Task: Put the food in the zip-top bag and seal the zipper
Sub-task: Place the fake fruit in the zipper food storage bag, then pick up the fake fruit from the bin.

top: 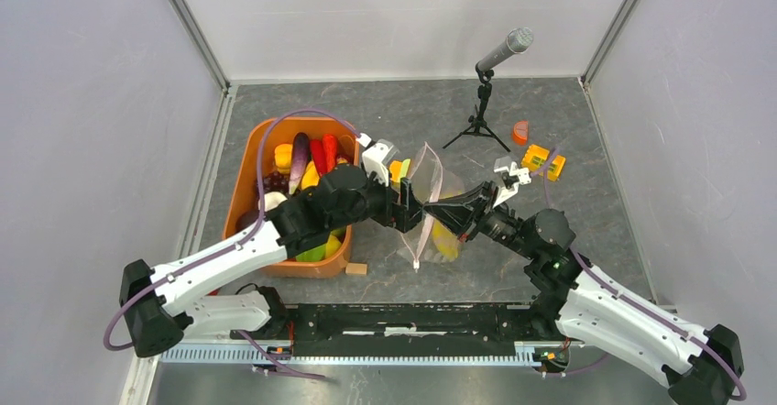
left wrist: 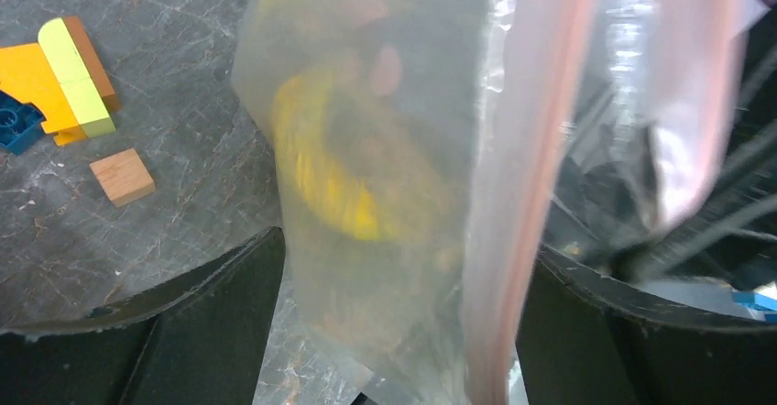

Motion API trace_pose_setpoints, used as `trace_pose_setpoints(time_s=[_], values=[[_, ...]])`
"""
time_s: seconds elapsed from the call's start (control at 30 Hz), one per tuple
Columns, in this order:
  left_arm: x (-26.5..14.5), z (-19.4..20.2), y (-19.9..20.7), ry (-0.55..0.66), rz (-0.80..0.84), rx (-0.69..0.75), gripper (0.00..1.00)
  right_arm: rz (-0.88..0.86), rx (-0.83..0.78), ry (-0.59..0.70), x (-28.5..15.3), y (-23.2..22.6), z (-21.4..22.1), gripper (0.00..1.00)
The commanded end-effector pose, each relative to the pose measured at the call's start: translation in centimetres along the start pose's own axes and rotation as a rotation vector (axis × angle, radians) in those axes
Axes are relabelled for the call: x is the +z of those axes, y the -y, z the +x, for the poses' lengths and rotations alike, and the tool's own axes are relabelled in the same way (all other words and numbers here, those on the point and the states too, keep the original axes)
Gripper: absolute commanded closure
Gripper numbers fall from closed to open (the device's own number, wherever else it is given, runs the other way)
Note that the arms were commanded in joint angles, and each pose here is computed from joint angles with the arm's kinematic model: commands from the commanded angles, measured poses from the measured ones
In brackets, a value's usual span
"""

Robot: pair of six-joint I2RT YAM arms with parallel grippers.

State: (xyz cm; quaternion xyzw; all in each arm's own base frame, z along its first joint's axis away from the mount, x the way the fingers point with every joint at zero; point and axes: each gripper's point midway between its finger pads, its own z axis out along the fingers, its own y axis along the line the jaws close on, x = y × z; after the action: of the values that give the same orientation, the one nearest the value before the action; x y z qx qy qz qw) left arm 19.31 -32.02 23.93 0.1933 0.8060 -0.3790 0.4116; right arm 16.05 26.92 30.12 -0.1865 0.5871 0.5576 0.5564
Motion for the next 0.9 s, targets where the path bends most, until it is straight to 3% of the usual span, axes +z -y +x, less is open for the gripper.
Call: trace_pose_setpoints(time_s=[0.0,0.17,0.23,0.37,0.53,0.73,0.87], values=[[-2.4,-4.0,2.3,0.150,0.086,-0.008,0.12,0.129,-0.010,0.008,0.0,1.8,-1.0,1.00],[-2.5,-3.3,0.6,0.112,-0.001,0.030,0.35,0.200,-0.047,-0.056,-0.1,2.8,-0.8,1.00],[-2.4,-2.9,0.3,0.085,-0.021,0.038,0.36,0.243,-0.076,-0.091,-0.2,3.3,-1.0,1.00],[-3.5,-4.2,1.1,0.135,0.013,0.067,0.20,0.444,-0.119,-0.163,-1.5,6.4,-0.9,1.00],[-6.7,-6.3,-1.7,0.252,-0.135,0.115,0.01,0.473,-0.117,-0.163,-1.8,7.1,-0.4,1.00],[-9.1,-5.5,-9.0,0.217,-0.472,0.154,0.00,0.443,-0.077,-0.186,-1.3,7.1,1.1,1.00],[-9.6,-4.7,-14.8,0.179,-0.613,0.036,0.00,0.420,-0.070,-0.195,-1.0,6.8,1.4,1.00]])
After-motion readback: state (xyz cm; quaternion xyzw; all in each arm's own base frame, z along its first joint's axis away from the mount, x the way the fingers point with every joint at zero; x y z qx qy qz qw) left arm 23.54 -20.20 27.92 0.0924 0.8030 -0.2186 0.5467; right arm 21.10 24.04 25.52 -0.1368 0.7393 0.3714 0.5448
